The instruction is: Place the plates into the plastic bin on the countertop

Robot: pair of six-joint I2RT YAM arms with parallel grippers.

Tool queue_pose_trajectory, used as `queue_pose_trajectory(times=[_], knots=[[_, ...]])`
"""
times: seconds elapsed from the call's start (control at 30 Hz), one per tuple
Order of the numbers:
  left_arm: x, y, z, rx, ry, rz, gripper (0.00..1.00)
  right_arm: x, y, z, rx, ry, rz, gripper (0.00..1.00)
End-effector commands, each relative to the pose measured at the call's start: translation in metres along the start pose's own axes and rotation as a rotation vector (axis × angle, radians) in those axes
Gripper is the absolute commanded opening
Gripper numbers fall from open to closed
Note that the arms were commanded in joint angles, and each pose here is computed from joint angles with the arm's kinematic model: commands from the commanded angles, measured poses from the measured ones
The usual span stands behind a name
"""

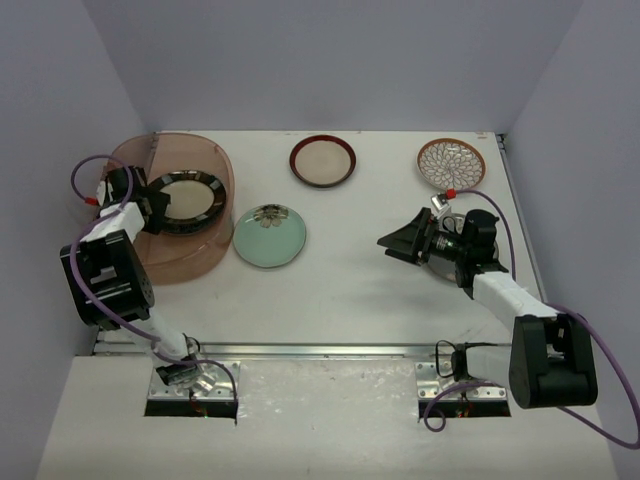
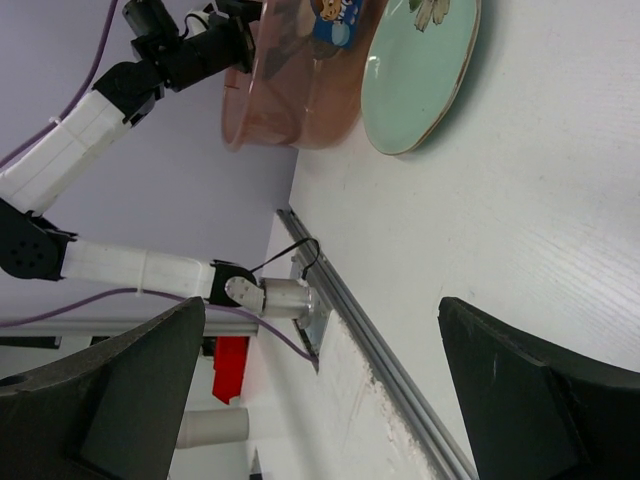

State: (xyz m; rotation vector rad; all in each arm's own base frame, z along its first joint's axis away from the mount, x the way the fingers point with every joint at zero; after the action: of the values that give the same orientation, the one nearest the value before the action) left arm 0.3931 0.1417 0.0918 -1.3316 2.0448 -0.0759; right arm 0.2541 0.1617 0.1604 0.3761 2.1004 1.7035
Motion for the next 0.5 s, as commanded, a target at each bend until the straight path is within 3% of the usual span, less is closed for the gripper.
queue_pose_trajectory(times=[0.0,0.03,0.07,0.27,0.47], knots=[[-0.016,-0.023,-0.005,0.032,-0.068,0.025,0.81,-0.001,0.005,0.0,-0.028,0.001,-0.047,0.99],[-0.014,-0.022,-0.005,0.021,-0.061,0.029,0.86,-0.001,0.005,0.0,-0.029,0.0,-0.048,0.99],[-0.013,-0.022,-0.005,0.019,-0.058,0.04,0.99,-0.001,0.005,0.0,-0.028,-0.002,-0.048,0.99],[-0.015,-0.022,-0.016,-0.088,-0.031,0.121,1.0,-0.003,0.002,0.001,-0.019,-0.009,-0.043,0.99],[-0.023,-0.013,-0.061,-0.148,-0.061,0.136,1.0,-0.012,-0.005,0.0,0.067,-0.057,-0.052,0.99]])
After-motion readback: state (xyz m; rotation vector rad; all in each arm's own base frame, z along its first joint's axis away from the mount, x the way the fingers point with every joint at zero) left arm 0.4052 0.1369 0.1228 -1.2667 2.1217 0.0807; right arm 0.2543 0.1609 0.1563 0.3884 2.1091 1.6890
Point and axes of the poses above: each gripper's point midway between its finger pads, its own z axis out along the fingers, its own y axis along the line the jaws close on, x = y × z, the point moved 1 cm from there along -z, back along the fingers, and after that the axes turned 13 degrees about z, right-handed, at the moved point
